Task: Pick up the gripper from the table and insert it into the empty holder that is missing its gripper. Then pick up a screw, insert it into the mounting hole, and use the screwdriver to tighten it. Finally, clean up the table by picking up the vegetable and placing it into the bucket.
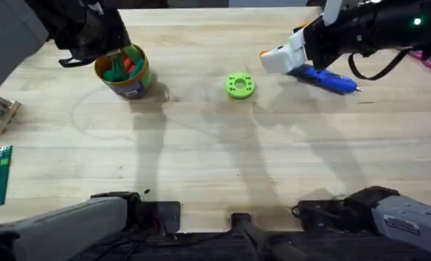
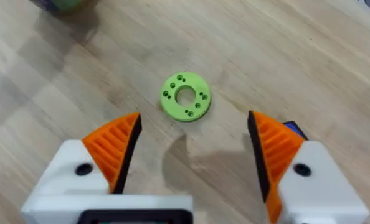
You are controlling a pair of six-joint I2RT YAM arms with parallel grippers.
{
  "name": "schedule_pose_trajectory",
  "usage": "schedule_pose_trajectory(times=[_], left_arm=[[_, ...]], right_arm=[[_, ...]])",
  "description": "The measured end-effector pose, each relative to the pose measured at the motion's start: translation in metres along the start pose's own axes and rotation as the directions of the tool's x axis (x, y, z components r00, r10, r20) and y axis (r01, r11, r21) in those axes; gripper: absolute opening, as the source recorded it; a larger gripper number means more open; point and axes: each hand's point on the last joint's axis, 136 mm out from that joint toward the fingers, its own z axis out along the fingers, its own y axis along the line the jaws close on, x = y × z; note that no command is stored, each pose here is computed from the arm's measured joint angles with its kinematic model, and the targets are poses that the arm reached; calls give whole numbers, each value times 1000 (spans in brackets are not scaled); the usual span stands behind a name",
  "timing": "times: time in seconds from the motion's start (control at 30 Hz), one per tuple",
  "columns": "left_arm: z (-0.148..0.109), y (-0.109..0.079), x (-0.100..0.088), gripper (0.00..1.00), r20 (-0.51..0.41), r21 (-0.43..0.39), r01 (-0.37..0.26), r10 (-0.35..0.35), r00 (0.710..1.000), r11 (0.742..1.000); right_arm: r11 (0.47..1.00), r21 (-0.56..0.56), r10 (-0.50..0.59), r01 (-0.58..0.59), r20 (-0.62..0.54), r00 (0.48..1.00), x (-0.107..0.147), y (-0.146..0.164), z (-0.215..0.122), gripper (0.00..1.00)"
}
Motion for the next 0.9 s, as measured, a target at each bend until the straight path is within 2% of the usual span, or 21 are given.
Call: schedule_pose_trajectory(times=[0.13, 0.27, 0.37, 0.53, 0.57, 0.6, 0.73, 0.77, 0.9], left_arm=[[9, 0, -11, 16, 32, 2, 62, -62, 998, 998], [21, 8, -6, 16, 3, -24, 201, -201, 980, 979], [31, 14, 0, 16, -24, -52, 282, -284, 959, 958], [42, 14, 1, 16, -31, -63, 340, -342, 939, 938], [42, 14, 0, 45, -27, -61, 345, -347, 937, 937], [42, 14, -2, 307, -18, -57, 359, -361, 933, 932], [42, 14, -1, 914, -20, -61, 365, -367, 930, 929], [41, 14, -2, 985, -17, -60, 371, -372, 928, 927], [24, 16, -4, 986, -1, -45, 340, -340, 940, 939]], right_arm=[[1000, 0, 0, 0, 0, 1000, 0, 0, 0, 989], [1000, 0, 0, 0, -1, 1000, 0, 0, 0, 989], [1000, -1, 1, -1, -4, 1000, 1, 0, 1, 989], [1000, -1, 1, -1, -4, 1000, 1, 0, 2, 989], [1000, -1, 1, -1, -4, 1000, 1, 0, 2, 989], [1000, -1, 1, -1, -4, 1000, 1, 0, 2, 989], [1000, -1, 1, -1, -4, 1000, 1, 0, 2, 989], [1000, -1, 2, -2, -4, 1000, 1, 0, 2, 989], [1000, -2, 3, -3, -9, 1000, 2, 0, 0, 989]])
